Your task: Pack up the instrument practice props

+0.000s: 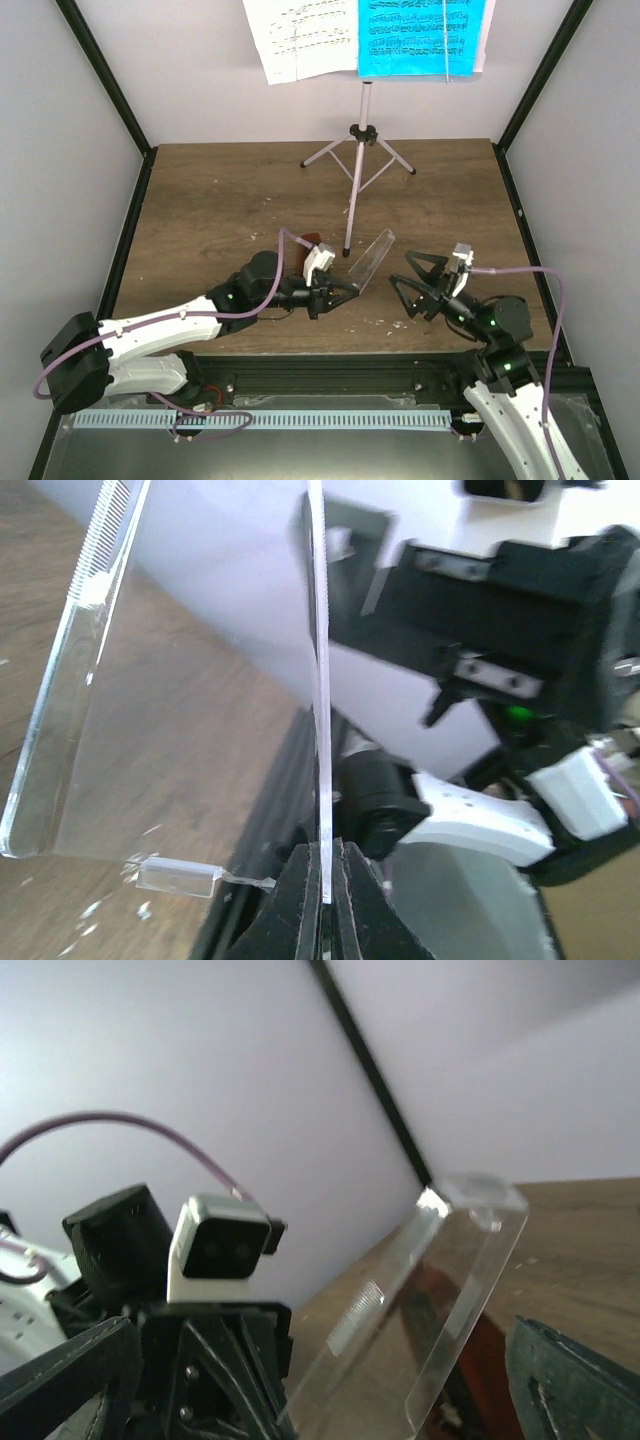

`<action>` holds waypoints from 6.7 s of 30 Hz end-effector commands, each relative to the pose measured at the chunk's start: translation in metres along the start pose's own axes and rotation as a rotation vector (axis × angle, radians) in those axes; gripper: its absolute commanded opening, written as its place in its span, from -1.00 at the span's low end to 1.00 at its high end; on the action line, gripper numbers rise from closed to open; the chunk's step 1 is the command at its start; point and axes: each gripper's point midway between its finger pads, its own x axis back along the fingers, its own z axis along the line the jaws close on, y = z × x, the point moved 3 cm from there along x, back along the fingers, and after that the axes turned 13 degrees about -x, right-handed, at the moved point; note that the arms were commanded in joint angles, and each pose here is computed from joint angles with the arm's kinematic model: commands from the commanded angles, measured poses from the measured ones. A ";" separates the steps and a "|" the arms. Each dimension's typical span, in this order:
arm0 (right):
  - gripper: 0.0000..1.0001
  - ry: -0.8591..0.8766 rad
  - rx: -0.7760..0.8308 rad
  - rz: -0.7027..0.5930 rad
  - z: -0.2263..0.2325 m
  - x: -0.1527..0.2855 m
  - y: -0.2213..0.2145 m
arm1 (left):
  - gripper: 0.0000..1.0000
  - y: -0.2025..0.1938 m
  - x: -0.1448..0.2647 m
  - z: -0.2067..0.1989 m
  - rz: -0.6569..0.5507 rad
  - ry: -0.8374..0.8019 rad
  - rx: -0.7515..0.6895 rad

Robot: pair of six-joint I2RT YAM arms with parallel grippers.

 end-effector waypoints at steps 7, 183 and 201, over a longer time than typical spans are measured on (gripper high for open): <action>1.00 0.190 0.011 0.167 0.023 -0.017 -0.008 | -1.00 0.030 0.008 -0.049 -0.107 -0.313 -0.008; 0.09 -0.334 0.489 0.030 -0.120 -0.142 -0.133 | -0.24 0.027 0.035 0.187 0.236 0.155 0.322; 0.31 -0.351 0.485 0.119 -0.135 -0.143 -0.156 | -0.24 0.027 0.035 0.186 0.238 0.154 0.323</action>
